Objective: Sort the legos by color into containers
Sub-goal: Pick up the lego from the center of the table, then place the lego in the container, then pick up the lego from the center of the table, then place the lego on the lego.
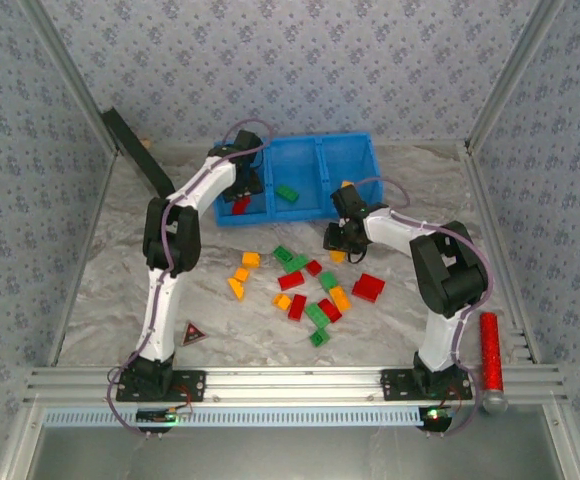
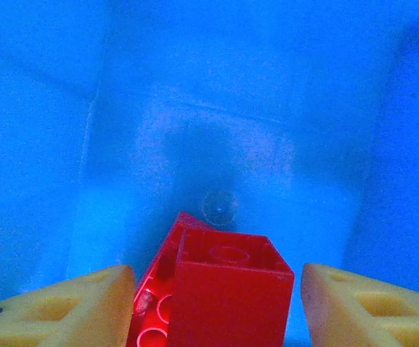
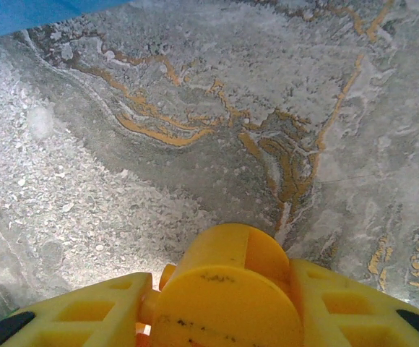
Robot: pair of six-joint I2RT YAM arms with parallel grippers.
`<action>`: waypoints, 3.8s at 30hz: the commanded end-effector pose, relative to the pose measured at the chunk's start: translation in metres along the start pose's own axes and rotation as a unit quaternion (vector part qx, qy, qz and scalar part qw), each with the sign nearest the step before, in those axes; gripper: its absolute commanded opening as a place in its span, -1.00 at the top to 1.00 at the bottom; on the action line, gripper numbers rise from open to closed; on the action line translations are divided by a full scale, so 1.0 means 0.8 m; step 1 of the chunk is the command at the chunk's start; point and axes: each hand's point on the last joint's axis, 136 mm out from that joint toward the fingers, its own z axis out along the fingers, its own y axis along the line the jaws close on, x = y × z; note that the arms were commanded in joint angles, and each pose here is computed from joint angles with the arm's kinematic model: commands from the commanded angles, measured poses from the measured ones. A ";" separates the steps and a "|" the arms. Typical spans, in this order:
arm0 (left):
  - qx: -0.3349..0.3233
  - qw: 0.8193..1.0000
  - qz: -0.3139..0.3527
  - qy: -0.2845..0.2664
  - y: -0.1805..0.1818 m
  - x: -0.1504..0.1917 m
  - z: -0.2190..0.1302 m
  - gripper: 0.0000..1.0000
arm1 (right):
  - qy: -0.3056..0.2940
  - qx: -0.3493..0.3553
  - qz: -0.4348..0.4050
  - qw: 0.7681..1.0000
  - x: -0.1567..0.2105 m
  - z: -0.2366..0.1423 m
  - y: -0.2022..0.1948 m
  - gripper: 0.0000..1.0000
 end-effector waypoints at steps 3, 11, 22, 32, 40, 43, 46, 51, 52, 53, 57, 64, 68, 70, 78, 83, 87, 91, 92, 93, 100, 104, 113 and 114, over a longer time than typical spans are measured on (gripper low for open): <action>0.040 0.998 0.013 -0.042 -0.002 -0.027 -0.093 -0.29 | 0.002 0.022 -0.020 1.000 0.002 -0.025 -0.012 0.34; 0.066 0.996 0.031 -0.054 0.002 0.005 -0.171 -0.33 | -0.067 0.016 -0.037 0.997 -0.051 -0.129 -0.010 0.37; 0.118 0.992 -0.008 0.032 -0.025 0.168 -0.186 -0.37 | -0.176 0.018 -0.047 0.983 -0.185 -0.172 -0.021 0.40; 0.111 0.990 -0.056 0.073 -0.042 0.243 -0.161 -0.42 | -0.165 0.009 -0.055 0.985 -0.244 -0.091 -0.019 0.39; 0.106 0.987 -0.073 0.093 -0.062 0.251 -0.131 -0.49 | -0.133 0.010 -0.062 0.989 -0.245 -0.036 -0.022 0.26; 0.101 0.987 -0.070 0.100 -0.071 0.251 -0.120 -0.49 | -0.123 0.011 -0.064 0.990 -0.237 -0.026 -0.024 0.15; 0.094 0.987 -0.070 0.109 -0.077 0.252 -0.109 -0.50 | -0.121 0.007 -0.067 0.990 -0.230 -0.026 -0.025 0.05; 0.079 0.987 -0.080 0.119 -0.074 0.255 -0.089 -0.50 | -0.130 -0.001 -0.074 0.989 -0.224 -0.046 -0.021 -0.20; 0.075 0.986 -0.081 0.121 -0.072 0.255 -0.086 -0.50 | -0.134 -0.004 -0.077 0.988 -0.224 -0.053 -0.019 -0.26; 0.071 0.986 -0.084 0.123 -0.070 0.256 -0.081 -0.50 | -0.136 -0.007 -0.079 0.987 -0.222 -0.059 -0.017 -0.29; 0.060 0.986 -0.089 0.131 -0.066 0.256 -0.067 -0.50 | -0.148 -0.019 -0.086 0.985 -0.214 -0.087 -0.007 -0.37; 0.051 0.982 -0.096 0.152 -0.065 0.256 -0.042 -0.41 | -0.162 -0.039 -0.101 0.981 -0.169 -0.144 0.008 -0.39; 0.043 0.981 -0.089 0.166 -0.065 0.260 -0.035 -0.04 | -0.156 -0.039 -0.112 0.981 -0.117 -0.170 0.008 -0.38; 0.038 0.980 -0.081 0.177 -0.065 0.264 -0.034 0.12 | -0.149 -0.033 -0.117 0.981 -0.088 -0.177 0.003 -0.38; 0.042 0.977 -0.055 0.200 -0.062 0.272 -0.044 0.52 | -0.062 -0.021 -0.130 0.989 0.047 -0.159 -0.034 -0.51; 0.074 0.985 -0.034 0.155 -0.075 0.226 -0.090 0.57 | -0.026 -0.065 -0.128 0.989 0.110 -0.145 -0.022 -0.62; 0.107 0.989 -0.015 0.099 -0.097 0.170 -0.136 0.57 | -0.020 -0.081 -0.149 0.985 0.138 -0.134 -0.003 -0.60; 0.131 0.991 0.000 0.039 -0.118 0.115 -0.167 0.56 | -0.006 -0.074 -0.168 0.983 0.154 -0.119 0.003 -0.50; 0.134 0.991 0.002 0.026 -0.122 0.102 -0.172 0.57 | -0.003 -0.070 -0.171 0.983 0.156 -0.116 0.003 -0.46; 0.134 0.991 0.004 0.017 -0.125 0.091 -0.171 0.57 | 0.001 -0.067 -0.175 0.982 0.158 -0.112 0.003 -0.44; 0.116 0.993 -0.013 0.003 -0.124 0.042 -0.132 0.57 | 0.015 -0.030 -0.186 0.982 0.157 -0.092 0.000 -0.21; 0.110 0.994 -0.012 0.002 -0.130 0.029 -0.105 0.57 | 0.028 -0.016 -0.187 0.982 0.160 -0.079 -0.002 -0.17; 0.111 0.993 -0.003 0.028 -0.149 0.034 -0.057 0.53 | 0.053 0.005 -0.191 0.980 0.171 -0.053 -0.005 -0.03; 0.112 0.993 -0.003 0.032 -0.150 0.037 -0.053 0.53 | 0.056 0.008 -0.192 0.980 0.172 -0.051 -0.006 0.00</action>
